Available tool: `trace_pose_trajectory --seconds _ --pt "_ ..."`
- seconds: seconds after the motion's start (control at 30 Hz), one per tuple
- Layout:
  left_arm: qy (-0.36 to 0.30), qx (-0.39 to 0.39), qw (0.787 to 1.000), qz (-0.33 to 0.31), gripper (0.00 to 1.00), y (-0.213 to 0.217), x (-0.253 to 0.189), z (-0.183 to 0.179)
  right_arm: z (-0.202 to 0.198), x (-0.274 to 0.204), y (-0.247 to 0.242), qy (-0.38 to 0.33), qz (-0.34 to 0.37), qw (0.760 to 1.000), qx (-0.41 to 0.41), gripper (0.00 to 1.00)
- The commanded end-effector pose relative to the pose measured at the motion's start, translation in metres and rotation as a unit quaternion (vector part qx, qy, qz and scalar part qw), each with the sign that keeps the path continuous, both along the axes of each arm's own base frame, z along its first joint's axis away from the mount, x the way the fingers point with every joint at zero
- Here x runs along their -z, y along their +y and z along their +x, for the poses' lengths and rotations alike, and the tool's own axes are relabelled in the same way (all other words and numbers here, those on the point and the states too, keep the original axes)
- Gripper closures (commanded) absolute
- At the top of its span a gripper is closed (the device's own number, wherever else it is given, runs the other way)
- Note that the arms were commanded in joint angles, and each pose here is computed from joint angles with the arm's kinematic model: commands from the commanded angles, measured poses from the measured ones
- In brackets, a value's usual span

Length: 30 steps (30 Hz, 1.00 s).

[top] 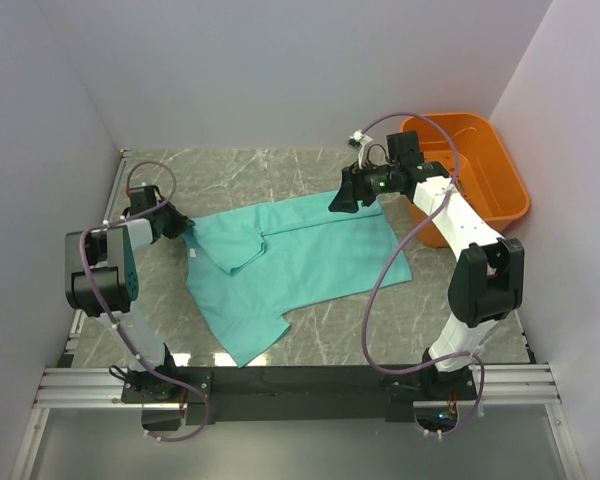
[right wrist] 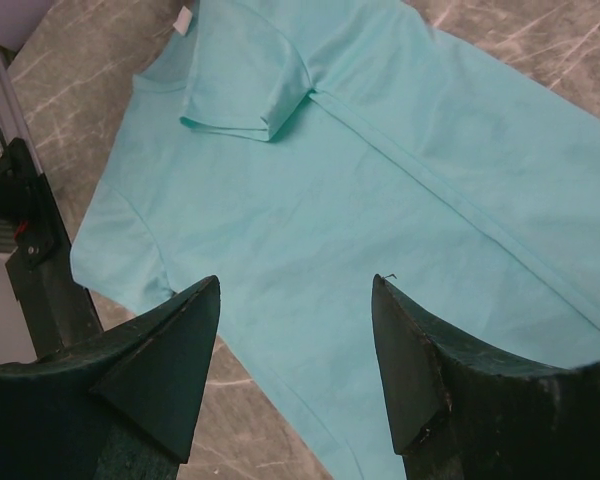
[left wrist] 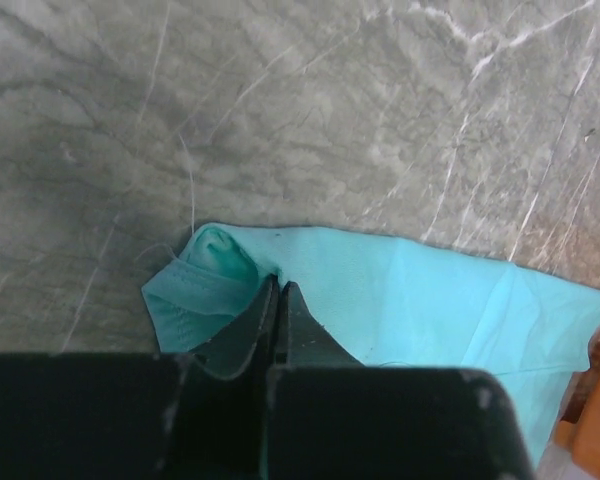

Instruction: Fold and stack the t-shirts

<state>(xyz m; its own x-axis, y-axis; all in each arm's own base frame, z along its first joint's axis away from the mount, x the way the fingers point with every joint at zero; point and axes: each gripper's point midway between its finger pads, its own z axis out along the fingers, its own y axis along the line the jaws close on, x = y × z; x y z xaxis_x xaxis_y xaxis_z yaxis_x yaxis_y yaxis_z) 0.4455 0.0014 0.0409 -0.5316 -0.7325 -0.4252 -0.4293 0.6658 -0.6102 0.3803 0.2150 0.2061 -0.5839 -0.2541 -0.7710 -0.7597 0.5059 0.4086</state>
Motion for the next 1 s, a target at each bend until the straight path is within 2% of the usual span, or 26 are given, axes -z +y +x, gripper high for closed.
trace_pose_trajectory --seconds 0.0,0.3,0.6,0.7,0.77,0.8,0.83,0.9,0.93,0.97 --pt "-0.019 -0.001 1.0 0.025 0.99 0.017 -0.014 0.015 0.0 -0.022 -0.003 -0.031 0.019 0.999 0.0 0.31" --pt "-0.01 0.006 0.999 0.04 0.98 0.043 -0.016 0.036 0.005 -0.013 -0.009 -0.022 0.012 1.0 0.011 0.31" --pt "0.006 0.01 0.998 0.059 0.85 0.063 -0.013 0.06 0.012 -0.001 -0.018 -0.029 -0.022 0.999 0.021 0.31" --pt "0.002 0.008 0.997 0.072 0.77 0.071 -0.024 0.066 0.015 0.005 -0.024 -0.037 -0.042 0.998 0.025 0.31" --pt "-0.003 -0.007 0.995 0.099 0.67 0.082 -0.035 0.065 0.014 0.01 -0.028 -0.046 -0.06 0.997 0.02 0.31" --pt "-0.02 -0.012 0.993 0.115 0.63 0.085 -0.055 0.063 0.013 0.01 -0.029 -0.052 -0.065 0.996 0.012 0.31" --pt "-0.034 -0.022 0.991 0.128 0.57 0.091 -0.067 0.062 0.011 0.011 -0.031 -0.074 -0.076 0.994 -0.01 0.31" --pt "-0.066 -0.044 0.985 0.154 0.49 0.097 -0.102 0.048 -0.009 0.015 -0.03 -0.072 -0.08 0.992 -0.061 0.29" --pt "-0.08 -0.05 0.983 0.158 0.44 0.097 -0.115 0.042 -0.014 0.017 -0.033 -0.115 -0.094 0.983 -0.112 0.27" --pt "-0.128 -0.056 0.976 0.166 0.37 0.094 -0.154 0.034 -0.036 0.024 -0.034 -0.102 -0.094 0.979 -0.149 0.26"
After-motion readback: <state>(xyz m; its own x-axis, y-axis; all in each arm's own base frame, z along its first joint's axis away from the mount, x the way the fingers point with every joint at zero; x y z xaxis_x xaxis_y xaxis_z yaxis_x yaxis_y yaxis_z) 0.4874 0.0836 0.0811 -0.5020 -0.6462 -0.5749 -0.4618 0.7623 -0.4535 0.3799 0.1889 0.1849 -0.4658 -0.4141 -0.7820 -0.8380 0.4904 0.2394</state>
